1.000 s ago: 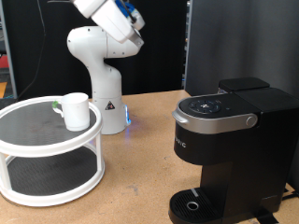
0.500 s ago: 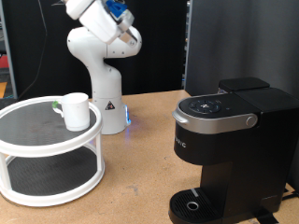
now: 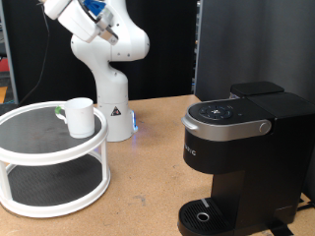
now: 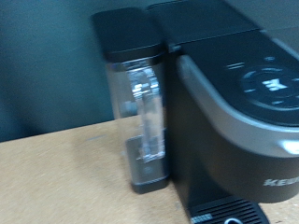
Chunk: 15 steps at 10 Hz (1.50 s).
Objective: Make a cup of coffee with the keurig machine
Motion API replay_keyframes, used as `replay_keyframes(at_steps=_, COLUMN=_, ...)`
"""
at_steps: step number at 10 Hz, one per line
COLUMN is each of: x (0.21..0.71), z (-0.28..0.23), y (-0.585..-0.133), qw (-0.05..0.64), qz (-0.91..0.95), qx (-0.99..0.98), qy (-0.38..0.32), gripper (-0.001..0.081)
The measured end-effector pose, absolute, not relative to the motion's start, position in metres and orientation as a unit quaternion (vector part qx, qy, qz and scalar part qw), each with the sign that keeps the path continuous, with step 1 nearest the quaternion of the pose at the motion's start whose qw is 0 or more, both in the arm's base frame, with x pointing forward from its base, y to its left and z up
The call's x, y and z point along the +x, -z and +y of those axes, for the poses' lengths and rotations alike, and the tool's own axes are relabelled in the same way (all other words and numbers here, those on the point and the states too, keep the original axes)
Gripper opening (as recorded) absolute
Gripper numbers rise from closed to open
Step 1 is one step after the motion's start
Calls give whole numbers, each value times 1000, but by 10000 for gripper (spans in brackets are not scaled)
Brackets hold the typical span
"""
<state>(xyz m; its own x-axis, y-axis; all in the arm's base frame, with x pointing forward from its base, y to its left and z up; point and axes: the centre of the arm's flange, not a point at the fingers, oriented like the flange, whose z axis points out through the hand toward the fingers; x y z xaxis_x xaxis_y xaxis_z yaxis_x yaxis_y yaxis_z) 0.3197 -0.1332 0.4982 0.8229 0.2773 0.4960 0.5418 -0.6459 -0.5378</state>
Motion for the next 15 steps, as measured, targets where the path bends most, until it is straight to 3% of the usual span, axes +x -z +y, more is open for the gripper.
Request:
replay_keyframes(at_steps=3, x=301, z=-147, y=-497, qw=354, qz=-249, qx=-884, qy=177, gripper=2)
replay_keyframes(at_steps=6, x=296, z=-162, y=-488, qw=342, qz=-187, qx=-897, qy=208, gripper=2)
replay_keyframes(at_steps=15, x=197, z=-241, y=-467, qw=340, qz=-192, qx=-893, qy=223, gripper=2)
